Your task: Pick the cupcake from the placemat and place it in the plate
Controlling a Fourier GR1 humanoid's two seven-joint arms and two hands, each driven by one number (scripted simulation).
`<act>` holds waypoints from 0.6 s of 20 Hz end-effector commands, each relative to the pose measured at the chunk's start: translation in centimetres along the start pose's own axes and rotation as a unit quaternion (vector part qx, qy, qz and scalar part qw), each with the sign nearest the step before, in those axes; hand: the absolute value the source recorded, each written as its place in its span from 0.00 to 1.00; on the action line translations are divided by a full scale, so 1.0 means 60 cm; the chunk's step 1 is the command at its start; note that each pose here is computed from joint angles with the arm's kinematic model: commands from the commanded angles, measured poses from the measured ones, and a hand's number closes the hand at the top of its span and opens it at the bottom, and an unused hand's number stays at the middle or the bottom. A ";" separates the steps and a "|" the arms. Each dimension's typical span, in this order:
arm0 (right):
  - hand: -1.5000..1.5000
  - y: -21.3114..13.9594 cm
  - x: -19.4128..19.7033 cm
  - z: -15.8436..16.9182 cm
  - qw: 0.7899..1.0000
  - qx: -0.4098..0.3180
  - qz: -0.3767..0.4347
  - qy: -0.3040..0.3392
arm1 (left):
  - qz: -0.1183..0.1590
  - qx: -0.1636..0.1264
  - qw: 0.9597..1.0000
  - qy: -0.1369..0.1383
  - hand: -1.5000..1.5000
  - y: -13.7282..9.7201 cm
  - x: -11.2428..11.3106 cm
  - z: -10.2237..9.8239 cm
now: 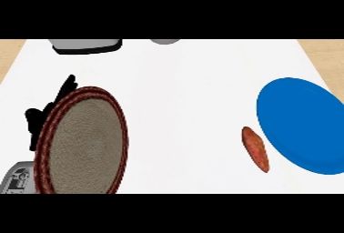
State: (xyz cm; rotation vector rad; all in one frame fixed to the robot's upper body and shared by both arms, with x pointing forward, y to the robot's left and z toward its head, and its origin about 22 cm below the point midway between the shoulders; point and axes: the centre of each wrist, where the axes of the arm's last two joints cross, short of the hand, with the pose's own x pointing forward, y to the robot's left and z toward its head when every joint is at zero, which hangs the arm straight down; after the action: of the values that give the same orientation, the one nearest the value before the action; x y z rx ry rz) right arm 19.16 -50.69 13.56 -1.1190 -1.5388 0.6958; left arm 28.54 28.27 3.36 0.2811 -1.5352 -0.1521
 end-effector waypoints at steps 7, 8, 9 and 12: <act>1.00 0.004 -0.031 -0.013 0.995 0.046 -0.084 -0.004 | 0.004 -0.035 0.999 -0.016 0.50 -0.034 0.043 -0.039; 1.00 0.019 -0.012 -0.022 0.995 0.052 -0.087 -0.009 | 0.001 -0.038 0.999 -0.018 0.50 -0.049 0.038 -0.028; 1.00 0.042 -0.018 -0.021 0.994 0.052 -0.094 -0.012 | -0.006 -0.039 0.999 -0.024 0.50 -0.035 0.022 -0.036; 1.00 0.092 0.014 -0.043 0.993 0.075 -0.086 -0.015 | -0.001 -0.041 0.999 -0.020 0.50 -0.017 0.027 -0.042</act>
State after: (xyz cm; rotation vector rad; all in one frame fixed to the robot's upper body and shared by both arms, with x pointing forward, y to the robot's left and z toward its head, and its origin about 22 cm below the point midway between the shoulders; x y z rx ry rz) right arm 21.31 -50.64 11.36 -0.8967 -1.5670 0.6685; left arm 30.56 26.25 4.14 0.2225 -1.5616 -0.2167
